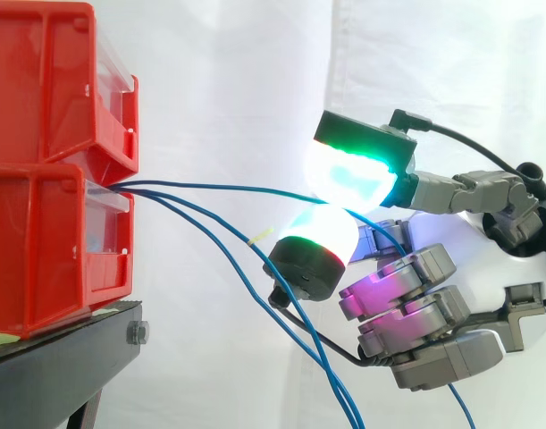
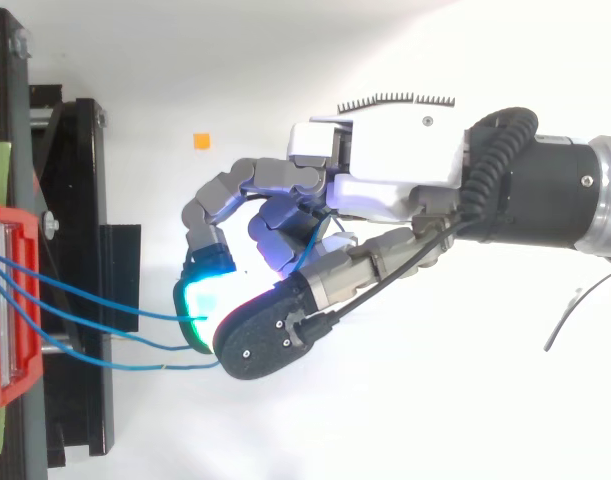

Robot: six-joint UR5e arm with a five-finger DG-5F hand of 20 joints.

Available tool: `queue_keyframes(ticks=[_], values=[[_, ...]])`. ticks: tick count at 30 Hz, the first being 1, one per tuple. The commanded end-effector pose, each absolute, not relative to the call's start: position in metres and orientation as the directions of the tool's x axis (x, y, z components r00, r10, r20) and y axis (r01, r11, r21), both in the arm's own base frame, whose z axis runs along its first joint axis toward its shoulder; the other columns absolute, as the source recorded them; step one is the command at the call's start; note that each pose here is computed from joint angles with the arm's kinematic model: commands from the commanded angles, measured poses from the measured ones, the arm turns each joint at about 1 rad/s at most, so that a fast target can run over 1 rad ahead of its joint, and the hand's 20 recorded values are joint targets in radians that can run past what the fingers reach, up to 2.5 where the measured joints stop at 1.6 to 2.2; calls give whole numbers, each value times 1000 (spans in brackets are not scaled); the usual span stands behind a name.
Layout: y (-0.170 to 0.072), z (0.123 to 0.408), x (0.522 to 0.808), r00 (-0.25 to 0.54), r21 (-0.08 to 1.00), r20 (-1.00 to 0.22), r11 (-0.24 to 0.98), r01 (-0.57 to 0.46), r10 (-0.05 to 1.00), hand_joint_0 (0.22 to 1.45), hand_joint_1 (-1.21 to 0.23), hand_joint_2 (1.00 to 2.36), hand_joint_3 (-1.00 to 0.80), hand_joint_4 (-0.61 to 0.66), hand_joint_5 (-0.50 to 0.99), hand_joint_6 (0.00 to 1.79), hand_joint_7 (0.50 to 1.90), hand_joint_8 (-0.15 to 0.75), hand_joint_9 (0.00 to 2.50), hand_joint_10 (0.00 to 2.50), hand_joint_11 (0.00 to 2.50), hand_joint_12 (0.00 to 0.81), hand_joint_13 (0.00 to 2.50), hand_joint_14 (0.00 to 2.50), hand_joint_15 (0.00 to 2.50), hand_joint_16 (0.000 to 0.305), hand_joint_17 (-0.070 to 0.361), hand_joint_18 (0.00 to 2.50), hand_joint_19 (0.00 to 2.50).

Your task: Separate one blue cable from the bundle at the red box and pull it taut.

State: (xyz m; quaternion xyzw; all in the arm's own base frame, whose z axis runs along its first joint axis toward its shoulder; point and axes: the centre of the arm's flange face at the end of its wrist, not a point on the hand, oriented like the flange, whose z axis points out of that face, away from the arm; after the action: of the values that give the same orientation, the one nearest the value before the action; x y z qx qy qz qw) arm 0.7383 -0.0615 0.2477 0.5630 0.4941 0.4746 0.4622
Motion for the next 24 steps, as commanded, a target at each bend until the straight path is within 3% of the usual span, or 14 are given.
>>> queue_keyframes(ticks=[1, 24], values=[[-62, 247, 738, 61, 989, 77, -84, 119, 995, 726, -748, 1019, -237, -19, -174, 936, 1167, 296, 681, 2500, 1403, 388, 711, 2500, 1656, 32, 72, 1344, 2172], [-62, 247, 738, 61, 989, 78, -84, 118, 995, 727, -748, 1019, -236, -22, -174, 937, 1167, 296, 681, 2500, 1406, 388, 711, 2500, 1658, 32, 73, 1345, 2174]])
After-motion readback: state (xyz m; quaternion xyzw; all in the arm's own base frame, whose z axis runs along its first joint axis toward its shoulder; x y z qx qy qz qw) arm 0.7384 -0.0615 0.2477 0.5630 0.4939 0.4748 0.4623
